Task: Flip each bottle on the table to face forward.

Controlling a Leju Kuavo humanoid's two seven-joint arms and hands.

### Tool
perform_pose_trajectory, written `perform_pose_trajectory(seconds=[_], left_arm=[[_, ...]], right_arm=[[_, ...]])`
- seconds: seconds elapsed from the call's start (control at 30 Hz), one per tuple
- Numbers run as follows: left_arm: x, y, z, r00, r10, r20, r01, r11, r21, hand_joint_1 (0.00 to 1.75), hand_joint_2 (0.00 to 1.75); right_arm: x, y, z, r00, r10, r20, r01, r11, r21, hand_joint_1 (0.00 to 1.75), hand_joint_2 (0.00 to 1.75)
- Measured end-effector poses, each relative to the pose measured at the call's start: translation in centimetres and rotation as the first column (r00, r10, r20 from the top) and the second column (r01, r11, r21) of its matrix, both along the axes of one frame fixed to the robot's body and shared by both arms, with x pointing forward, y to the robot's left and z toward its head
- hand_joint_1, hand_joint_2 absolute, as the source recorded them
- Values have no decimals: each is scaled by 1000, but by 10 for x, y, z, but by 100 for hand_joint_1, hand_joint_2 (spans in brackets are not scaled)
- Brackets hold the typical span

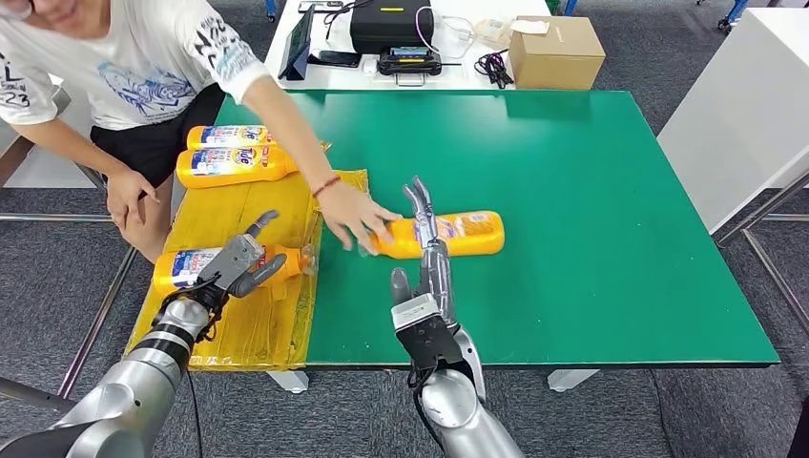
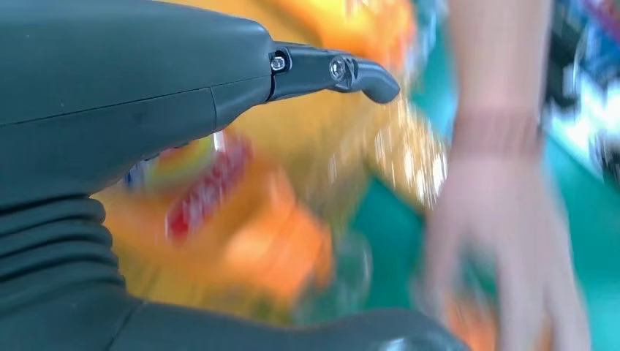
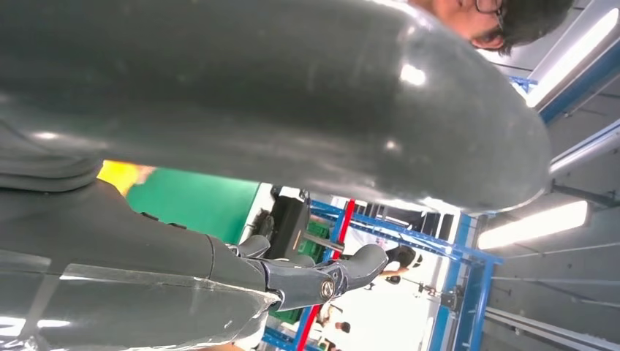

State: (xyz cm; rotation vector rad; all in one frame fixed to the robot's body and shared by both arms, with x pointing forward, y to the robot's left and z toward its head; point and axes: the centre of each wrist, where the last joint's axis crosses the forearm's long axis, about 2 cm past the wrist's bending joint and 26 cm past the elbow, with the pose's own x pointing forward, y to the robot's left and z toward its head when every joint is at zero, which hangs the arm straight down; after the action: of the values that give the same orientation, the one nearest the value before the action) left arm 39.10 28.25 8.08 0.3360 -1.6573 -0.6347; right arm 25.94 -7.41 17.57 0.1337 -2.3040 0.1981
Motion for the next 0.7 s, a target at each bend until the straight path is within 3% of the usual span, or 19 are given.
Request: perform_pose_trajectory(seconds=[0.07, 0.13, 0.27, 0.43, 0.7], left_arm=[[-1, -5, 4, 976, 135, 170, -146, 988, 55, 0, 175], [0, -10, 11, 915, 250, 317, -276, 961, 38, 0, 175], [-5, -16, 18, 826, 425, 371, -399, 905, -147, 0, 175], [-21, -19, 26, 754, 564, 337, -425, 809, -406, 0, 175], [-43, -29, 40, 719, 576, 389, -349, 783, -515, 0, 175]], right_arm=[[0, 0, 0, 1000, -10, -3, 10, 1000, -27, 0, 0], [1, 0, 0, 1000, -29, -8, 29, 997, -77, 0, 0], [8, -5, -5, 996, -88, -29, 80, 975, -207, 0, 0], [16, -22, -20, 986, -157, -61, 132, 946, -295, 0, 0], [17, -35, -31, 977, -197, -85, 156, 924, -350, 0, 0]])
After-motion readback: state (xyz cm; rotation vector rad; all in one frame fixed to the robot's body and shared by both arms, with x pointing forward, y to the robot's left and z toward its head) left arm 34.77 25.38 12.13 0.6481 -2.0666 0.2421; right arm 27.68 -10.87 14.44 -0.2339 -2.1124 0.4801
